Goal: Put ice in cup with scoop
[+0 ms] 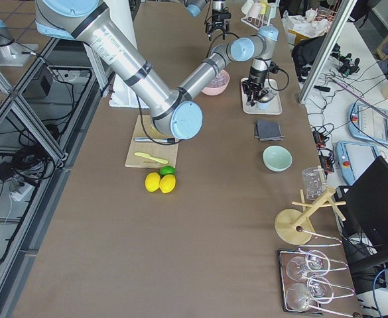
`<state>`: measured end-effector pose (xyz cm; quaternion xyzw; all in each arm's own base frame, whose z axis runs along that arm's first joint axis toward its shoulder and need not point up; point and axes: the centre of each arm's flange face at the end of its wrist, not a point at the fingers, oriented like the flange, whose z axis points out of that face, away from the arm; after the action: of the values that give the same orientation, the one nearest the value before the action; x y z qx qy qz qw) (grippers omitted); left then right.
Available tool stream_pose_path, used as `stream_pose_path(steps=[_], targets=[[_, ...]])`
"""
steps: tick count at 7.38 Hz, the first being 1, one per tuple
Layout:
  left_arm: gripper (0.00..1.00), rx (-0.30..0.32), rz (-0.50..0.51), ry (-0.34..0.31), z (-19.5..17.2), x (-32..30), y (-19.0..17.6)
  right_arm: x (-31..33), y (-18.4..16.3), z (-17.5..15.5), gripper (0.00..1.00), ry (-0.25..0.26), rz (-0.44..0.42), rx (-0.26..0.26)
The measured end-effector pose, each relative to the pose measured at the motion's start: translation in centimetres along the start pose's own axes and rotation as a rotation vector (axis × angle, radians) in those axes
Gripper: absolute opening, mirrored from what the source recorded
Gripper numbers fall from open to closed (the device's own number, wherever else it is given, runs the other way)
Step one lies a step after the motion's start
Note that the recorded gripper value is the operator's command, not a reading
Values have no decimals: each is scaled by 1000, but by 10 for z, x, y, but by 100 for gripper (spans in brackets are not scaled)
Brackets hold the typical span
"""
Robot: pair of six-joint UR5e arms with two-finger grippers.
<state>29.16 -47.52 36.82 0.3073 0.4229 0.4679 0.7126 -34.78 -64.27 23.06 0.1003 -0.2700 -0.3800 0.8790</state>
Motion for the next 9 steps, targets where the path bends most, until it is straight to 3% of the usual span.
stream_pose_path(steps=[2, 3, 5, 8, 9], targets=[[99, -32, -170, -23, -32, -35, 39, 5, -31, -6, 0, 27, -8, -60], [99, -60, -305, -45, -46, -51, 51, 1, -47, -16, 0, 44, -42, -104], [99, -97, -484, -82, -62, -72, 82, -17, -62, -23, 0, 83, -126, -188], [99, -121, -582, -119, -79, -89, 115, -43, -67, -6, 0, 126, -272, -280], [99, -104, -658, -169, -113, -107, 142, -45, -67, -4, 0, 135, -289, -297]])
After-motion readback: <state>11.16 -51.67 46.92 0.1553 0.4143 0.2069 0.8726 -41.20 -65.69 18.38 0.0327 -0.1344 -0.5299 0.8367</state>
